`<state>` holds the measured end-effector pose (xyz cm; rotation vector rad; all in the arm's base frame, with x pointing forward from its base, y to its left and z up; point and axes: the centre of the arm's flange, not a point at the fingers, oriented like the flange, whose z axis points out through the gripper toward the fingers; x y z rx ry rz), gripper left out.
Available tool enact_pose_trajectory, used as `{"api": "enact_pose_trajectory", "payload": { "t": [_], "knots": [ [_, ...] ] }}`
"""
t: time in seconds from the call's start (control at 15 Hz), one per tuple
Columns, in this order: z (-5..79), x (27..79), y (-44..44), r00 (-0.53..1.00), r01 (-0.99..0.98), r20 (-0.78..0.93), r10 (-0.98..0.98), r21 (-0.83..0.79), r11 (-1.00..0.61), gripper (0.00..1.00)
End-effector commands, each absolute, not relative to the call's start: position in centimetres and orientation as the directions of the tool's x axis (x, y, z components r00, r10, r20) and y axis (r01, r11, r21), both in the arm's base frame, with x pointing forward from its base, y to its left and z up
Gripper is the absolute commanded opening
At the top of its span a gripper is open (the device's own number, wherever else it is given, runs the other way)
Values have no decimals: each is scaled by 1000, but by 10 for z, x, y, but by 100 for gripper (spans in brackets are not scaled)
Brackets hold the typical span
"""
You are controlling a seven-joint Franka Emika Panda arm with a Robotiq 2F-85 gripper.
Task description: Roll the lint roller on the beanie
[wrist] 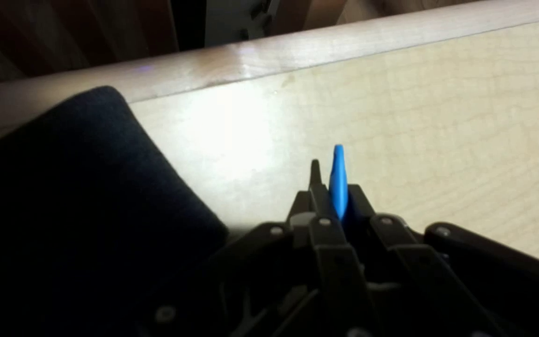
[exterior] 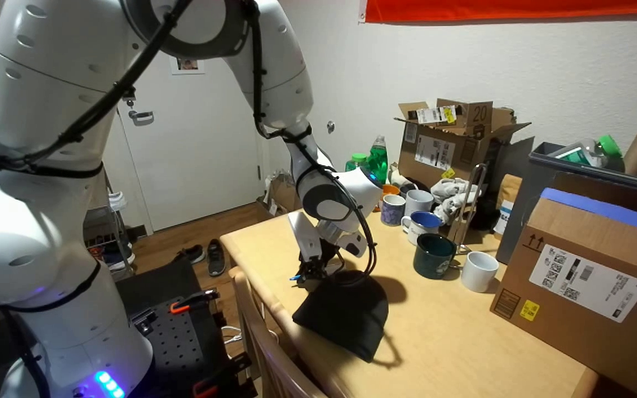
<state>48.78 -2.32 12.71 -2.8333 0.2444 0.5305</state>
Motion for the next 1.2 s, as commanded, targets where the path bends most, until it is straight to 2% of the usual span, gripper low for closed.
{"api": "enact_pose_trajectory", "payload": {
  "t": [0.0,0.47,1.13],
  "knots": [
    [147,469,-14,939,-183,-328,-103,-222,-958,3],
    [175,458,-14,963,-170,-245,-116,-213,-962,3],
    [168,465,-67,939,-283,-264,-222,-221,-933,3]
  ]
}}
